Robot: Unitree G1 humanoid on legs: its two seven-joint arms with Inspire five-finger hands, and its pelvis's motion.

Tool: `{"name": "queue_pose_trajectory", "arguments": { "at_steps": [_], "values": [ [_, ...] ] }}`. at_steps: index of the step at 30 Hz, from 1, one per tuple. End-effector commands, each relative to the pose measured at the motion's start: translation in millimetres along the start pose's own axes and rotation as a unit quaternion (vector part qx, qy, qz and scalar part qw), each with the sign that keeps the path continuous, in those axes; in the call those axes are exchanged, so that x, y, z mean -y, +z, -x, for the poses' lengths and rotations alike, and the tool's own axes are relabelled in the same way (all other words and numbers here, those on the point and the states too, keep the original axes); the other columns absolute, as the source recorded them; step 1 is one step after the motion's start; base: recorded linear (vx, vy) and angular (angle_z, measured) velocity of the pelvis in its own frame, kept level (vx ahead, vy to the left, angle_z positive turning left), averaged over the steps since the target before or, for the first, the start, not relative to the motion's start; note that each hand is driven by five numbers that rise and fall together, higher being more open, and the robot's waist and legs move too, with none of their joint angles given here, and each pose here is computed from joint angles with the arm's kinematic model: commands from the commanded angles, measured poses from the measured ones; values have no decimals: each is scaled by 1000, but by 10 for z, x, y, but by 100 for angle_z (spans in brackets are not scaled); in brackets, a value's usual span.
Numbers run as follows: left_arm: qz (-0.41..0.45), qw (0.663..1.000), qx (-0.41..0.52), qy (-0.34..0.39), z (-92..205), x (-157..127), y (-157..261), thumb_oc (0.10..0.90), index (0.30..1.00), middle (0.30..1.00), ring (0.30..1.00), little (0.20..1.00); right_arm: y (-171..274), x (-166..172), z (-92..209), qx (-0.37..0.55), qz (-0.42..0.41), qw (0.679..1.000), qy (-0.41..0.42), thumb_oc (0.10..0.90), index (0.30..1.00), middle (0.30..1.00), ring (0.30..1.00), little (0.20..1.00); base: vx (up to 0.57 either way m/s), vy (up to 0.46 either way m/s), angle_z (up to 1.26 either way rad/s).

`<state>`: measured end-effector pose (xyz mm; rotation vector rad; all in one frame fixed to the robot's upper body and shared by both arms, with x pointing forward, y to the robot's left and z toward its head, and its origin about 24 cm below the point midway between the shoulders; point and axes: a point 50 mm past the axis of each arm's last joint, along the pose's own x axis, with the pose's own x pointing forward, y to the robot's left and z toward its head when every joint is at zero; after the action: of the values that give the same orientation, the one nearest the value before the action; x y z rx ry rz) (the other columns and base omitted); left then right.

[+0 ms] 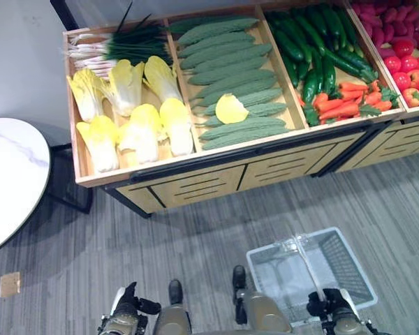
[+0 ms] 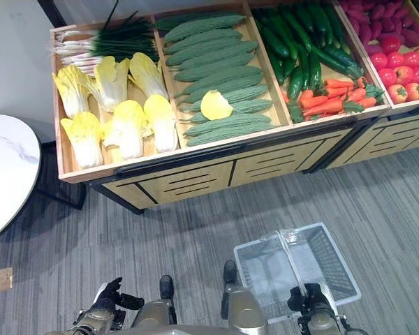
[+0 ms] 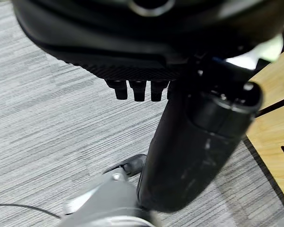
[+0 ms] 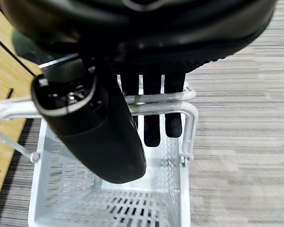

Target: Get the vegetables into the basket

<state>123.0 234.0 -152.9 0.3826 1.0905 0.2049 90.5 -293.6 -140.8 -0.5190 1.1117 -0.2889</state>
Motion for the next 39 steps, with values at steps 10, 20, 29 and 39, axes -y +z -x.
{"name": "queue_pose_trajectory", "arguments": {
  "at_steps": [10,20,29,39],
  "values": [
    [174,963,-14,207,-11,-680,-40,900,1000,1000,1000,1000,-278,-63,85,-32,22,999,0,400,300,300,300,300,1,91,2],
    [254,789,291,477,574,-1779,1043,900,1000,1000,1000,1000,-393,-132,150,-28,42,999,-4,400,300,300,300,300,8,4,6],
    [238,687,497,474,1246,-1904,2047,900,1000,1000,1000,1000,-339,-87,129,-7,77,997,7,400,300,300,300,300,2,-9,2],
    [226,675,547,442,1423,-1821,2678,900,1000,1000,1000,1000,-124,-64,69,31,103,994,16,400,300,300,300,300,-13,6,-19]
  ]
}}
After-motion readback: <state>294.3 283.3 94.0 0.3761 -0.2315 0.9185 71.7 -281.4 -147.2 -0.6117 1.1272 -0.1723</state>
